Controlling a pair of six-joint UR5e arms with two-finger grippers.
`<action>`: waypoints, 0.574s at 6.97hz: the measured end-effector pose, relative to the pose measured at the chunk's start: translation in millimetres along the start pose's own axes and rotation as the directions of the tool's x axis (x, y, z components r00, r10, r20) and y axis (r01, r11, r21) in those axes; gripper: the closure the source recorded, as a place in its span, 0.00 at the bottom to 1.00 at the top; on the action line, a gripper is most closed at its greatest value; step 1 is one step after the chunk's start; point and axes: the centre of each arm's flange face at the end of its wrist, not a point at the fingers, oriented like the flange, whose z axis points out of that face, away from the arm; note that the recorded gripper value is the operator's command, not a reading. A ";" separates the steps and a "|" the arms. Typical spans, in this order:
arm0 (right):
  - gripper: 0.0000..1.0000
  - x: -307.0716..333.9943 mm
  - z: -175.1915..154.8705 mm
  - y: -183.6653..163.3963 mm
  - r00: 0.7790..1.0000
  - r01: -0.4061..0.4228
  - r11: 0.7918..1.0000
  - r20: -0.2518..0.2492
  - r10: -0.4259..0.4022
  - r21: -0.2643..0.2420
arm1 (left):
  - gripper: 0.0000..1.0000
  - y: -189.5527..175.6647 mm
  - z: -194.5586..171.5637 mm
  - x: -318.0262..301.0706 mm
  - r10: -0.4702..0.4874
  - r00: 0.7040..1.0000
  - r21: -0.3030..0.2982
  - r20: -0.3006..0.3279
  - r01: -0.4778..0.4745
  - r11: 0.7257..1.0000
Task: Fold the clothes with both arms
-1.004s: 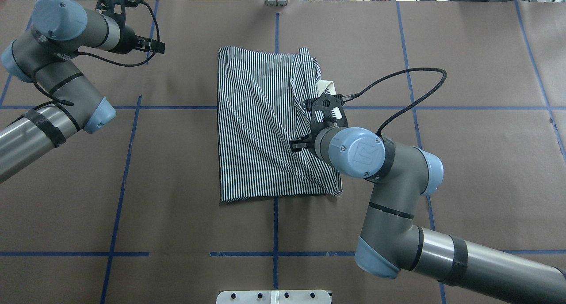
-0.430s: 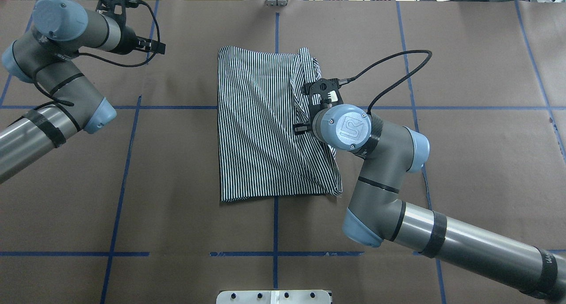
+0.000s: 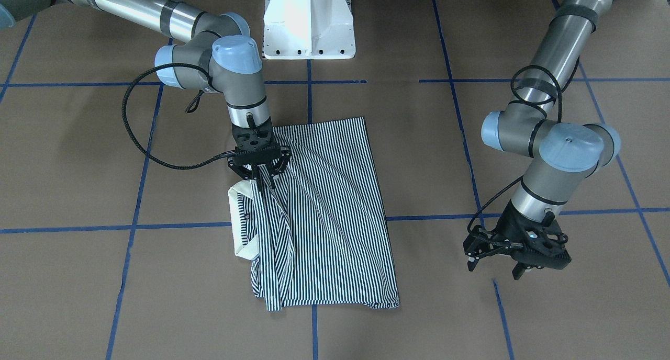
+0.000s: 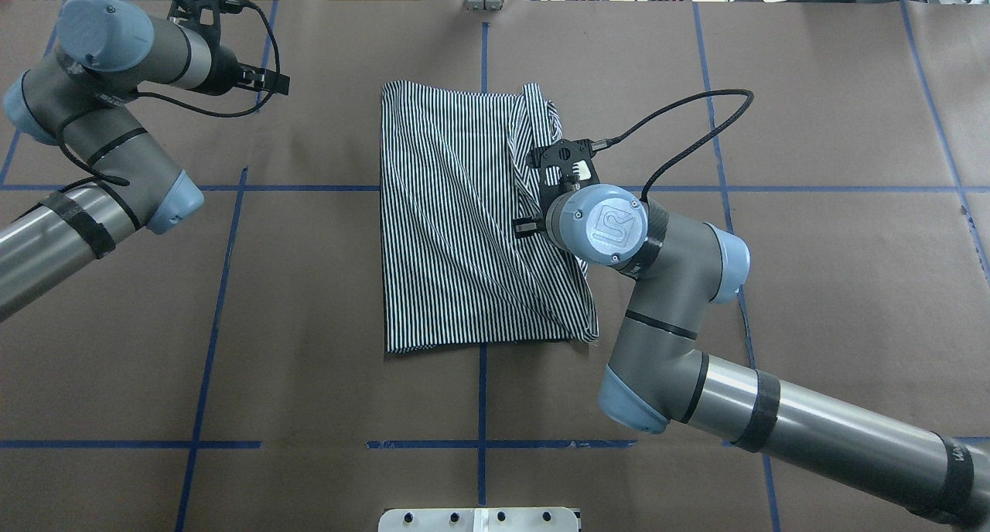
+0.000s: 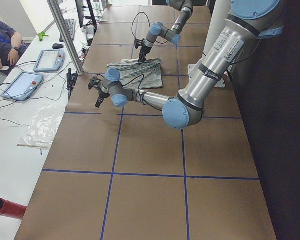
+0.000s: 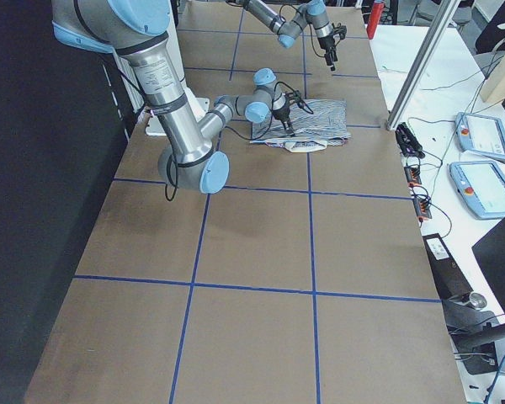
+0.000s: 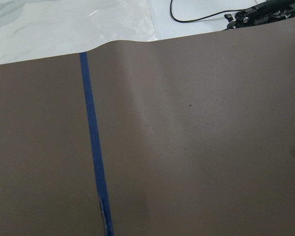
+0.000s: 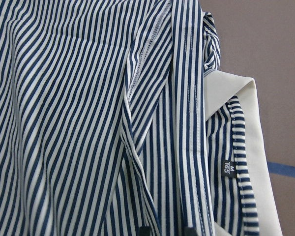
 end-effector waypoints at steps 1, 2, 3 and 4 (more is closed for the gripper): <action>0.73 -0.8 0.0 0.8 1.000 0.001 1.000 0.001 -0.001 -0.001 | 0.00 0.0 0.0 0.0 0.000 1.000 0.000 0.000 0.000 1.000; 0.73 -1.6 0.2 1.9 1.000 0.002 1.000 0.002 -0.002 -0.002 | 0.00 -0.2 -0.4 0.4 0.000 1.000 0.001 -0.001 0.000 1.000; 0.73 -2.0 1.0 3.6 1.000 0.003 1.000 0.001 -0.003 -0.004 | 0.00 -0.4 -0.7 0.7 0.001 1.000 0.001 -0.001 -0.001 1.000; 0.77 -1.8 2.2 4.8 1.000 0.005 1.000 0.000 -0.005 -0.006 | 0.00 -0.5 -0.9 0.9 0.001 1.000 0.002 -0.002 -0.001 1.000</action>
